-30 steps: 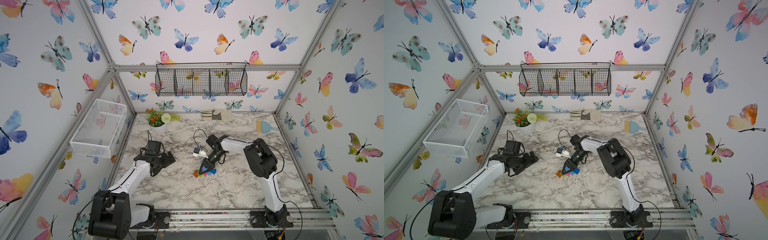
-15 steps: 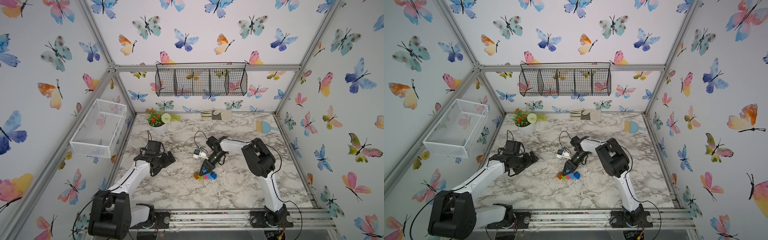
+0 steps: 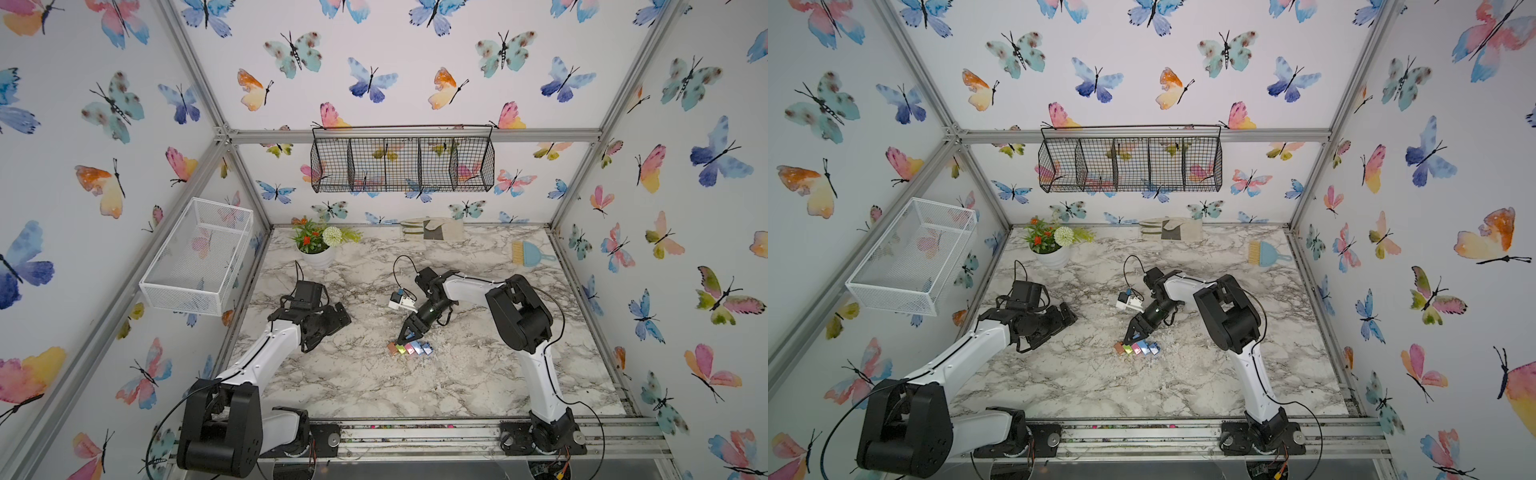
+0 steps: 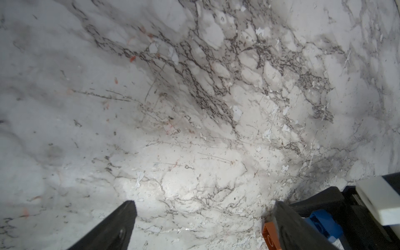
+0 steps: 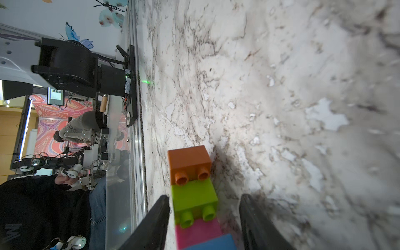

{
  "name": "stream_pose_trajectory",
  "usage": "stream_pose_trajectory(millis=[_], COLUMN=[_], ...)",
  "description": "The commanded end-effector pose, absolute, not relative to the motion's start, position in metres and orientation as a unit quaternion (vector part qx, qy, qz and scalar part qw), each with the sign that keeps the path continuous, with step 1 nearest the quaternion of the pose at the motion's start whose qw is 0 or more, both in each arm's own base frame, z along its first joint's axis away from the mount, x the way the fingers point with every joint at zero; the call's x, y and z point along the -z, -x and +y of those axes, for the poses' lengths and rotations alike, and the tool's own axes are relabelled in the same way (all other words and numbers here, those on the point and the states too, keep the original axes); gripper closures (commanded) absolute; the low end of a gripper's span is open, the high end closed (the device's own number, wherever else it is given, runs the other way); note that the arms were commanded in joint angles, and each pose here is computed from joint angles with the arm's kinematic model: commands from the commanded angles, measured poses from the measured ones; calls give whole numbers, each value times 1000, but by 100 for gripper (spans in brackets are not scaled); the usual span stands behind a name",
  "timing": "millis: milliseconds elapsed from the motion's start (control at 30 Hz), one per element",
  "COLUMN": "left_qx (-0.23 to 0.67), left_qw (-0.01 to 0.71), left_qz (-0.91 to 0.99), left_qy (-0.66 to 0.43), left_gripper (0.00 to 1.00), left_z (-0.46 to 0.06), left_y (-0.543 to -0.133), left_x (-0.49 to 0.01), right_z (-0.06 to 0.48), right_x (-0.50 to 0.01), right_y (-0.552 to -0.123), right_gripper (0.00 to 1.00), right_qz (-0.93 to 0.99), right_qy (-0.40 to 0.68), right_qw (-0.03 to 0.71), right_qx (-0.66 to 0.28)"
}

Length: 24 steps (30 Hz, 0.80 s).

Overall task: Assemble the letter y with lego
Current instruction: Place the lego brick at the center of the board.

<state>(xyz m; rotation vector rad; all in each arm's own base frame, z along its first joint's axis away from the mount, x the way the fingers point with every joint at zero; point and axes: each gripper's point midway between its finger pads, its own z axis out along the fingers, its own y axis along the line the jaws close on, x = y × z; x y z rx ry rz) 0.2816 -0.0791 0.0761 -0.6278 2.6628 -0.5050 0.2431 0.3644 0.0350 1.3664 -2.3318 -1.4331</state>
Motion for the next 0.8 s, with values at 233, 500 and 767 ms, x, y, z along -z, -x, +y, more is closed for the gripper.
stream_pose_trajectory(millis=[233, 500, 767], left_qx=[183, 181, 182], left_qw=[168, 166, 167], left_qz=[943, 943, 944], left_qy=[223, 223, 221], left_gripper=[0, 0, 0], left_z=[-80, -80, -80], left_y=[-278, -278, -278], left_x=[-72, -70, -70], right_z=[367, 370, 330], right_x=[-44, -50, -128], right_y=[-287, -315, -362], right_gripper=[41, 39, 35], right_qz=[-795, -819, -846], right_qy=[-421, -395, -269], right_qw=[-24, -67, -327], right_qx=[436, 412, 323])
